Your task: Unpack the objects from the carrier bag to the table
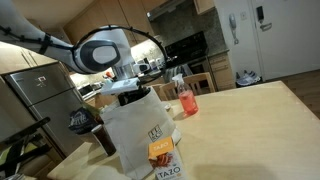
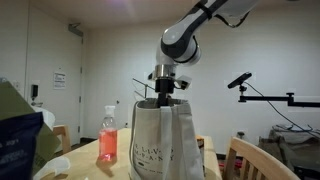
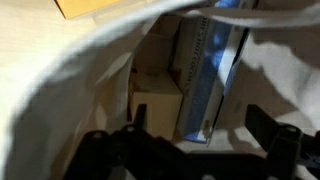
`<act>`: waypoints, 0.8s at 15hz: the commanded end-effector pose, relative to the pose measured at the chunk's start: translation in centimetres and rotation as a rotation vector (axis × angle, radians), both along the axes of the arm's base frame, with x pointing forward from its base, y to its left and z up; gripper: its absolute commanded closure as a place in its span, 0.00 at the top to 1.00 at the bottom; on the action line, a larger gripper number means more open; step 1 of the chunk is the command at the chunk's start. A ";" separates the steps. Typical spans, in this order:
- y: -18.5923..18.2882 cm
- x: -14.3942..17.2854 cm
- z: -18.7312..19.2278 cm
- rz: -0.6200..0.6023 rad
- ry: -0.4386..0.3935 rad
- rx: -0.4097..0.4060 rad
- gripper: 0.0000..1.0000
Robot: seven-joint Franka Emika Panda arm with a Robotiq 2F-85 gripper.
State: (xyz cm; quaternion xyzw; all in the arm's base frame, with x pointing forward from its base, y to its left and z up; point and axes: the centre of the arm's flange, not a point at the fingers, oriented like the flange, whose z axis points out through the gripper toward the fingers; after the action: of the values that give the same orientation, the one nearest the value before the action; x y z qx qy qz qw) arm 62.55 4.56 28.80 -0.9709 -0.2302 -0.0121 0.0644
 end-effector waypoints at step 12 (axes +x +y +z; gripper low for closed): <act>1.3 2.4 1.2 0.032 -0.015 -0.037 1.00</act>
State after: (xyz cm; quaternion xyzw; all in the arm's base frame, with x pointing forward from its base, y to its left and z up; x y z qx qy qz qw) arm 63.25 5.28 29.29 -0.9679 -0.2443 -0.0179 0.0563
